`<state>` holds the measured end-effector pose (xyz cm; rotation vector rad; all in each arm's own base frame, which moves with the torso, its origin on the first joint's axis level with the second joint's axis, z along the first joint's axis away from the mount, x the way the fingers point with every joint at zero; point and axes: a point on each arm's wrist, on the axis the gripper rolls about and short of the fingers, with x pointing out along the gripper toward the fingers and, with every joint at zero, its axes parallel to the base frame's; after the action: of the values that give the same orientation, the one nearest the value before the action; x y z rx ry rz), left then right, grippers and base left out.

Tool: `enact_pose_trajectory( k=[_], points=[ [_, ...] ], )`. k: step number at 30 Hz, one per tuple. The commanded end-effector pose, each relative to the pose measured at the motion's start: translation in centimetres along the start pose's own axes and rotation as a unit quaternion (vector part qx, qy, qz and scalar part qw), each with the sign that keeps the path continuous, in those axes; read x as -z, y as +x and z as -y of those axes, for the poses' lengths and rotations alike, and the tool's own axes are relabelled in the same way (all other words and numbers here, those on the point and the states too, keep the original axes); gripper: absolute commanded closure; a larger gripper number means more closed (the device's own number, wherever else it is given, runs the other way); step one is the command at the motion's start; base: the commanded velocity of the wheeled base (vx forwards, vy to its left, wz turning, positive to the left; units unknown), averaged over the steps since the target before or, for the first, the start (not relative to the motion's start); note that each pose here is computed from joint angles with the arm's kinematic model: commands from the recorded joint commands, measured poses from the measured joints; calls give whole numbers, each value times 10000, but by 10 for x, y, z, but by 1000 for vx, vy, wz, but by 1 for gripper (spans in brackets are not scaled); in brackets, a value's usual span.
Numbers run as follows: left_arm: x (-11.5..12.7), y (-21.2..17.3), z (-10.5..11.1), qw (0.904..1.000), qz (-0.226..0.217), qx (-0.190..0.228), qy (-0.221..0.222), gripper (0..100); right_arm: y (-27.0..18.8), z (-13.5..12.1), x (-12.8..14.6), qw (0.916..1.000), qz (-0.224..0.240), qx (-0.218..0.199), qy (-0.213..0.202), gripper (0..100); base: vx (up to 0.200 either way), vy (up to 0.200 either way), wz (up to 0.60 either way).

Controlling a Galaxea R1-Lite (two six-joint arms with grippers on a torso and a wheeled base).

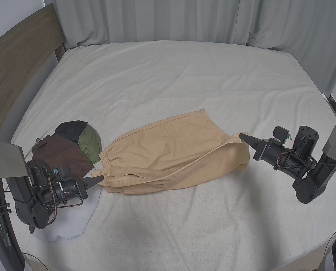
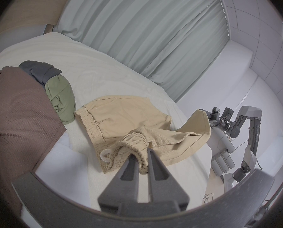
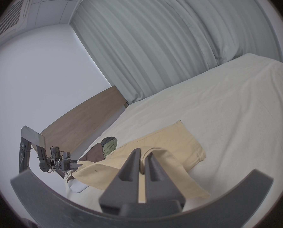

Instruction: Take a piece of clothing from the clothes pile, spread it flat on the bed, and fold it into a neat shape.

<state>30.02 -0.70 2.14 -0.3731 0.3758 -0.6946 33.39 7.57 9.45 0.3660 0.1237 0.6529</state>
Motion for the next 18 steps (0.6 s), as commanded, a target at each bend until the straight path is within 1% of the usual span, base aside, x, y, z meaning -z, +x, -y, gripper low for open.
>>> enact_pose_trajectory(
  k=[1,7,12,18],
  points=[
    [-3,0,-1,10000,63,-18,44,100,8,0,-6,9999,72,-56,-43,100,0,0,0],
    [-5,2,-2,9999,107,-54,68,100,21,3,-18,9994,275,-137,-153,100,0,0,0],
    [-7,3,-3,9997,169,-163,92,100,32,5,-24,9992,304,-157,-186,100,0,0,0],
    [-10,5,-5,9995,234,-185,143,100,42,4,-31,9988,377,-236,-216,100,0,0,0]
  ],
)
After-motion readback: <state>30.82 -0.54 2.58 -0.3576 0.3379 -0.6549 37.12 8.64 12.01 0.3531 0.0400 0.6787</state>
